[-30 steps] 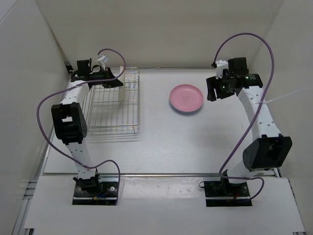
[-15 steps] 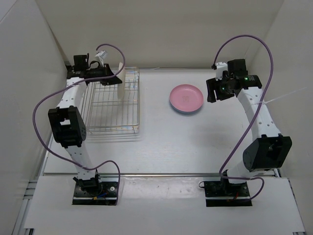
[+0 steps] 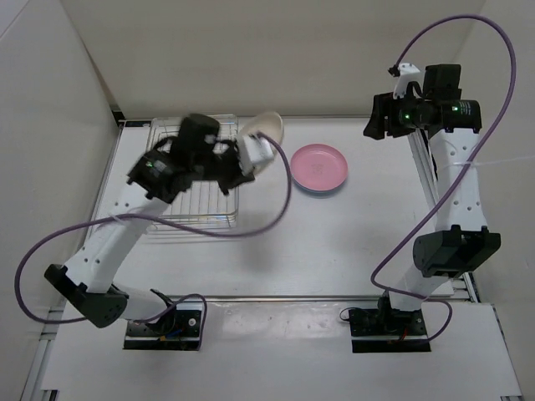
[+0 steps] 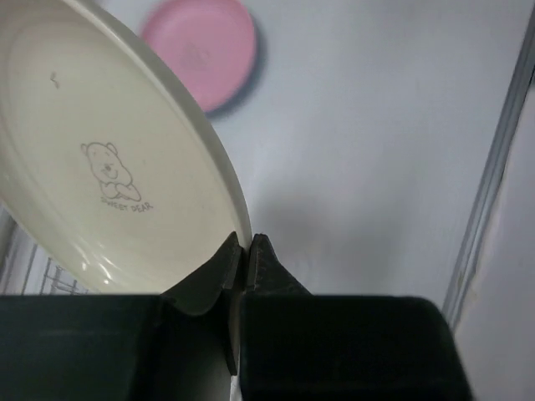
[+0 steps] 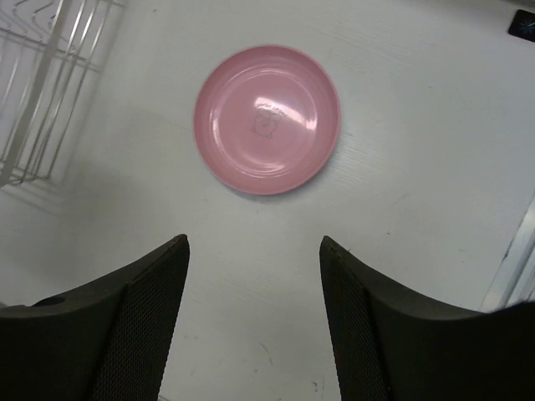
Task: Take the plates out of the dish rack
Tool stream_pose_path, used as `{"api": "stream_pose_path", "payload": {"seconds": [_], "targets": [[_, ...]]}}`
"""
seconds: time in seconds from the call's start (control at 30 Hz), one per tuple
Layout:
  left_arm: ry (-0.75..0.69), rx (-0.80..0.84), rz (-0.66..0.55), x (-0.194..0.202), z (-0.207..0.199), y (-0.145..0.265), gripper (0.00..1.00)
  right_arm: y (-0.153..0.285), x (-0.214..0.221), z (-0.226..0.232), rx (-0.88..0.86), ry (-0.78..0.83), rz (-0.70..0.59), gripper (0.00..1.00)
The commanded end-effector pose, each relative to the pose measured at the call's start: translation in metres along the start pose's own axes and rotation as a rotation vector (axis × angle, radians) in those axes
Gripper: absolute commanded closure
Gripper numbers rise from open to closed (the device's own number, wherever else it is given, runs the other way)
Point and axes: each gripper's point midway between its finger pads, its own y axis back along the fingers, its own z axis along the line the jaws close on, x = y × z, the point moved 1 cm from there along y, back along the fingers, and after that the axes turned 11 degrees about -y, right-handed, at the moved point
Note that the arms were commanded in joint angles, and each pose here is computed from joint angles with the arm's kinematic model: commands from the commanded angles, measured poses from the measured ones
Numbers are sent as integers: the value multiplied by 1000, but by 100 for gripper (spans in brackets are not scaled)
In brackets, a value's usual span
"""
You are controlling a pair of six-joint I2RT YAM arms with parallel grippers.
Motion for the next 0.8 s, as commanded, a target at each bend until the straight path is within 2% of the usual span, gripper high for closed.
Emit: {"api": "stream_pose_path", "payload": {"seconds": [0.0, 0.07, 0.1, 0.17, 0.27, 0.4, 0.63, 0.77], "targets": [[-229, -6, 506, 85, -31, -7, 89, 0, 16, 29, -133, -4, 78, 32], [-340, -46, 616, 96, -39, -4, 89, -1, 19, 38, -163, 24, 94, 32], [-433, 1, 650, 99, -58, -12, 89, -2, 22, 42, -171, 35, 107, 32], [-542, -32, 730, 103, -60, -8, 89, -5, 27, 51, -153, 99, 122, 32], [-695, -51, 767, 93, -72, -20, 89, -7, 45, 74, -172, 189, 185, 34], [-808, -65, 706, 56, -89, -39, 89, -21, 77, 102, -188, 280, 276, 35], [-890, -78, 558, -3, -111, -57, 89, -19, 77, 129, -250, 313, 245, 37], [-893, -74, 522, -15, -118, -67, 89, -20, 75, 133, -273, 311, 243, 39]]}}
